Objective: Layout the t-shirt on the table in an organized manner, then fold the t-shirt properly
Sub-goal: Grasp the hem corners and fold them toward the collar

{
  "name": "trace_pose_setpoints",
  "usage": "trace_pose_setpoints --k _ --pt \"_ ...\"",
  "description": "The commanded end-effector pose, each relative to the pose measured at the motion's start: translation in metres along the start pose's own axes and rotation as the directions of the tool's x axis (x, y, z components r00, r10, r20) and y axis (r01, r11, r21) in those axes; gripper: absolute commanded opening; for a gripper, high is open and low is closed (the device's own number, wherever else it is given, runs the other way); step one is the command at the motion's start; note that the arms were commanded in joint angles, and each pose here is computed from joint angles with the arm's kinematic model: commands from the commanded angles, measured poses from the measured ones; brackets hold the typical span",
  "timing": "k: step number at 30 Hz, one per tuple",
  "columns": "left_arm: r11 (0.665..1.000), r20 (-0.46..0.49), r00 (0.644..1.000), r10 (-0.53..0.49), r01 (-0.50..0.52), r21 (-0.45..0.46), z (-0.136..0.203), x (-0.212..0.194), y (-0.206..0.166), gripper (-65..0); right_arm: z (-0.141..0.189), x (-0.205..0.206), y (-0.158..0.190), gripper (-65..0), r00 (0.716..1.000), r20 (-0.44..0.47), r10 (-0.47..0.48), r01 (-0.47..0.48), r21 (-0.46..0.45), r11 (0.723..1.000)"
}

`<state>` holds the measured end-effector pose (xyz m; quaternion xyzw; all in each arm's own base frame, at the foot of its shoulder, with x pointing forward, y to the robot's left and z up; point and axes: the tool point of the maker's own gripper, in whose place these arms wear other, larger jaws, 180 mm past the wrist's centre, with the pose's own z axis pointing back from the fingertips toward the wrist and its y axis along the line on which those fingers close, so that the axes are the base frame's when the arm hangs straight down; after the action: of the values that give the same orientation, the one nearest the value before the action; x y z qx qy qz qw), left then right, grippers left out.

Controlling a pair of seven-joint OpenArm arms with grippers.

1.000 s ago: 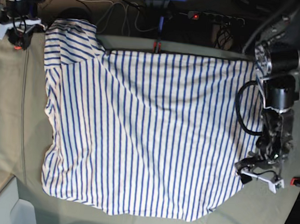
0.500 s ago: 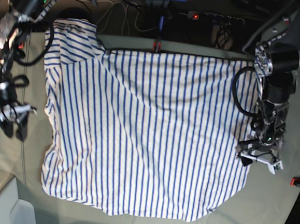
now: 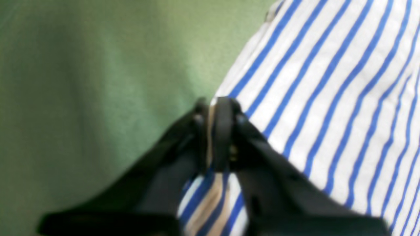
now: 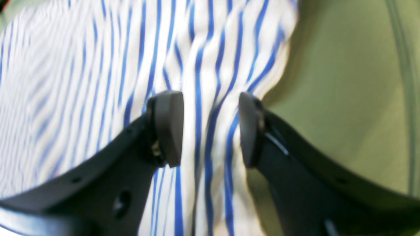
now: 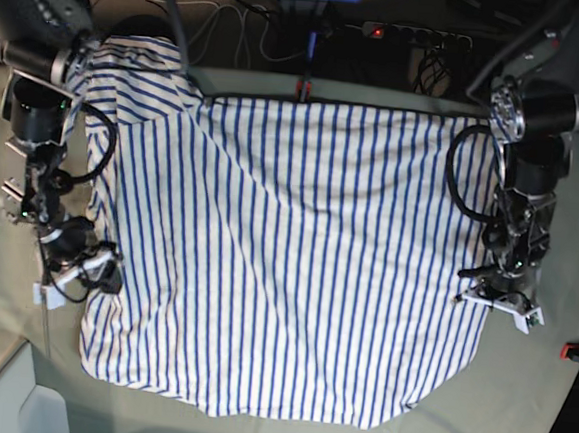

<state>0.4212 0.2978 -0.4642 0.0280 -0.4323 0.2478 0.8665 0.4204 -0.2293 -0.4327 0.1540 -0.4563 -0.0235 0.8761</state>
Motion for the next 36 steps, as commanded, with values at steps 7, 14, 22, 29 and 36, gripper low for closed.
trace_pose_setpoints --k 7,14,22,29,36 --pt "1.0 0.057 0.998 -0.011 0.01 0.009 0.005 0.021 0.008 -64.9 -0.009 0.002 0.004 -38.2 0.996 -0.02 0.082 -0.083 -0.053 0.995" --pt "0.997 0.097 0.993 -0.066 0.07 -0.039 0.034 0.049 -0.001 -64.9 -0.006 -0.013 0.003 -65.0 0.995 -0.056 0.088 -0.091 -0.057 0.994" --pt "0.99 0.046 0.991 -0.127 0.13 -0.056 0.067 0.021 0.006 -64.9 0.074 -0.02 0.009 -65.0 0.965 0.061 0.256 -0.25 -0.087 0.964" --pt "0.98 0.058 0.983 -0.176 0.18 -0.08 0.111 -0.01 0.009 -64.9 0.145 -0.035 -0.009 -65.0 0.973 0.142 0.18 -0.143 -0.238 0.961" --pt "0.966 0.047 0.97 -0.237 0.241 -0.091 0.153 -0.039 0.021 -64.9 0.166 -0.061 -0.027 -65.0 0.986 0.108 0.13 -0.093 -0.296 0.951"
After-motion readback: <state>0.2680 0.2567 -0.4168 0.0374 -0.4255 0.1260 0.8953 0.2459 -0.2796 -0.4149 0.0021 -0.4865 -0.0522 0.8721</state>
